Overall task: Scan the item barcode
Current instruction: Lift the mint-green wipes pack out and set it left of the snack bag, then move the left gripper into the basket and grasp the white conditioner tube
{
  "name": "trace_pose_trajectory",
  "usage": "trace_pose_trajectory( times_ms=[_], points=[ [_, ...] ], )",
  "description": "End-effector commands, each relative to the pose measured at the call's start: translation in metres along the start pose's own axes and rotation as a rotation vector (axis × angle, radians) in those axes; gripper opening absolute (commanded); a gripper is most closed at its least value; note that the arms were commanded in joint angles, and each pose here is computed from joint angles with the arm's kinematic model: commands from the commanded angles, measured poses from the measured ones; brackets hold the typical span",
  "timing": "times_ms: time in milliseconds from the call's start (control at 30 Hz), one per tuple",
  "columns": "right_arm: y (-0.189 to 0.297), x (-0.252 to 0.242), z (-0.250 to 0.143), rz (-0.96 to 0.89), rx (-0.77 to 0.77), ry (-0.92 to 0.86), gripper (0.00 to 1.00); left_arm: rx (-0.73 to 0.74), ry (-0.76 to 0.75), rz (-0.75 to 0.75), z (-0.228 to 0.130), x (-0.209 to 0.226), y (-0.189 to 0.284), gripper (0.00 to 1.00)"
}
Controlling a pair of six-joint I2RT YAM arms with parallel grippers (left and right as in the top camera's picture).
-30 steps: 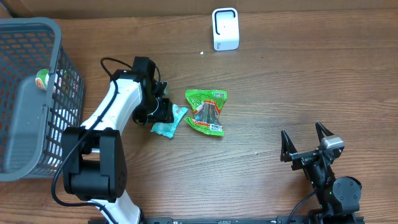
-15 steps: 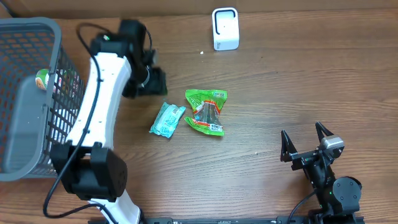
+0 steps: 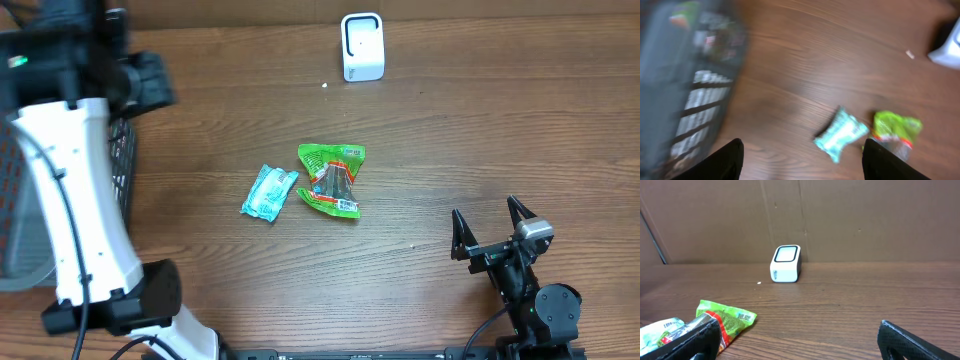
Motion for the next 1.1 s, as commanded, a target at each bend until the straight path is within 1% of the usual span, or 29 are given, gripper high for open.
trace_pose_trajectory(
  times_ms=[0,133,200,233,300,400,500,600,700,800,900,1067],
  points=[
    [0.000,0.000,-0.002,0.000,-0.005,-0.006,1.00,-0.088,0.140,0.061,-0.005,0.048,0.035,0.68],
    [0.000,0.000,-0.002,0.000,-0.005,-0.006,1.00,-0.102,0.290,0.160,-0.024,0.107,0.052,0.70],
    [0.000,0.000,-0.002,0.000,-0.005,-0.006,1.00,-0.085,0.406,0.190,-0.035,0.135,0.053,0.71],
    [0.000,0.000,-0.002,0.000,-0.005,-0.006,1.00,-0.074,0.470,0.196,-0.041,0.151,0.051,0.70],
    [0.000,0.000,-0.002,0.000,-0.005,-0.006,1.00,-0.065,0.549,0.200,-0.046,0.175,0.044,0.70],
    [0.000,0.000,-0.002,0.000,-0.005,-0.006,1.00,-0.060,0.638,0.182,-0.050,0.203,0.028,0.71],
    [0.000,0.000,-0.002,0.000,-0.005,-0.006,1.00,-0.044,0.692,0.182,-0.054,0.225,0.010,0.71],
    [0.000,0.000,-0.002,0.000,-0.005,-0.006,1.00,-0.024,0.696,0.189,-0.055,0.237,-0.009,0.72],
    [0.000,0.000,-0.002,0.000,-0.005,-0.006,1.00,-0.006,0.634,0.179,-0.051,0.244,-0.031,0.72],
    [0.000,0.000,-0.002,0.000,-0.005,-0.006,1.00,0.051,0.569,0.165,-0.052,0.248,-0.055,0.74],
    [0.000,0.000,-0.002,0.000,-0.005,-0.006,1.00,0.121,0.535,0.148,-0.056,0.254,-0.078,0.73],
    [0.000,0.000,-0.002,0.000,-0.005,-0.006,1.00,0.219,0.473,0.047,-0.062,0.251,-0.112,0.71]
  ],
)
Point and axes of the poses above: each gripper's point midway between its finger pads, its own y axis back along the fingers, its own x axis along the line the jaws close on, z = x × y, the point moved 5 cm from there along y, back along the fingers, and after that the axes turned 3 degrees about -y, right-handed, at the moved point
